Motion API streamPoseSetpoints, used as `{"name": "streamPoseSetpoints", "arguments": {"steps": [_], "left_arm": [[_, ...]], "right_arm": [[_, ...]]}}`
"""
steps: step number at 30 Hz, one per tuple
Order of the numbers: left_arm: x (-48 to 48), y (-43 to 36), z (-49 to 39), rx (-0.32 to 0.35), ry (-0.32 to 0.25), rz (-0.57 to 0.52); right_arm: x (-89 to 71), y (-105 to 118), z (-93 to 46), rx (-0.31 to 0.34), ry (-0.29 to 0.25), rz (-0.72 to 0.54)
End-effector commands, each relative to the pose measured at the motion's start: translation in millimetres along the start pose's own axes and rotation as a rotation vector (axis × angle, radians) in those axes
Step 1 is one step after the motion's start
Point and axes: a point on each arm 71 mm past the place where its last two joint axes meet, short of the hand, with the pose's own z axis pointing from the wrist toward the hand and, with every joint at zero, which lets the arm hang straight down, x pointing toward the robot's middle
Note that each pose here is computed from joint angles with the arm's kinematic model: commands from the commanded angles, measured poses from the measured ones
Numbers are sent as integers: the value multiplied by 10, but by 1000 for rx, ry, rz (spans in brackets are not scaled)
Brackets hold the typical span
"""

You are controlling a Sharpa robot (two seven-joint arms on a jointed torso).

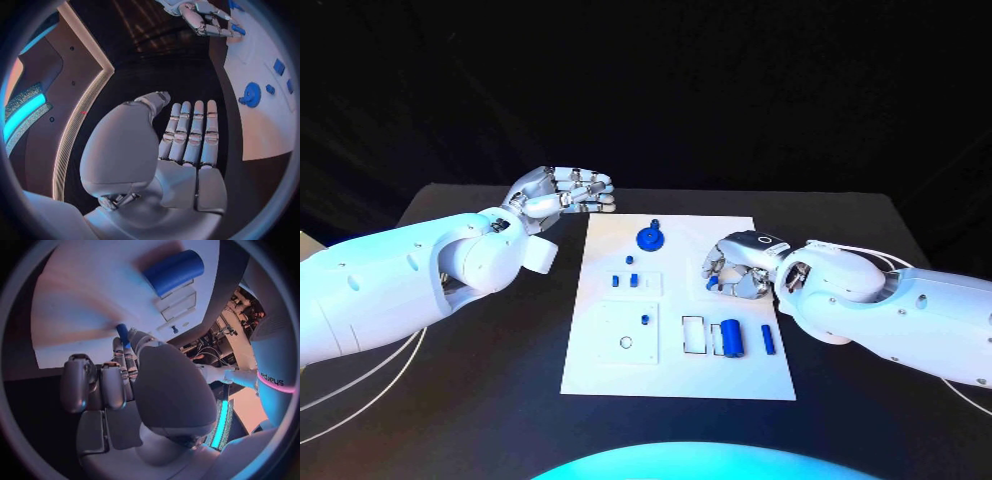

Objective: Assemble the parts on the task board

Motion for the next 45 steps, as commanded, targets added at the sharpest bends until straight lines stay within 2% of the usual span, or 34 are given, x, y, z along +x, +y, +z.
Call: {"name": "streamPoseSetpoints", "arguments": {"steps": [1, 13, 24, 31, 37, 45], "left_arm": [[23, -3, 3, 4, 18, -12], [16, 0, 4, 2, 16, -11], [14, 0, 2, 1, 16, -11], [7, 1, 4, 2, 13, -10], [13, 3, 9, 3, 13, -11], [26, 7, 19, 4, 15, -12]], "right_arm": [[12, 7, 0, 2, 5, -31], [3, 27, -8, 4, -18, -39], [-44, 73, -42, -11, -74, -29], [-176, 144, -111, -22, -96, -3], [-307, 297, -176, -59, -114, 17], [-316, 606, -148, -144, -122, 43]]}}
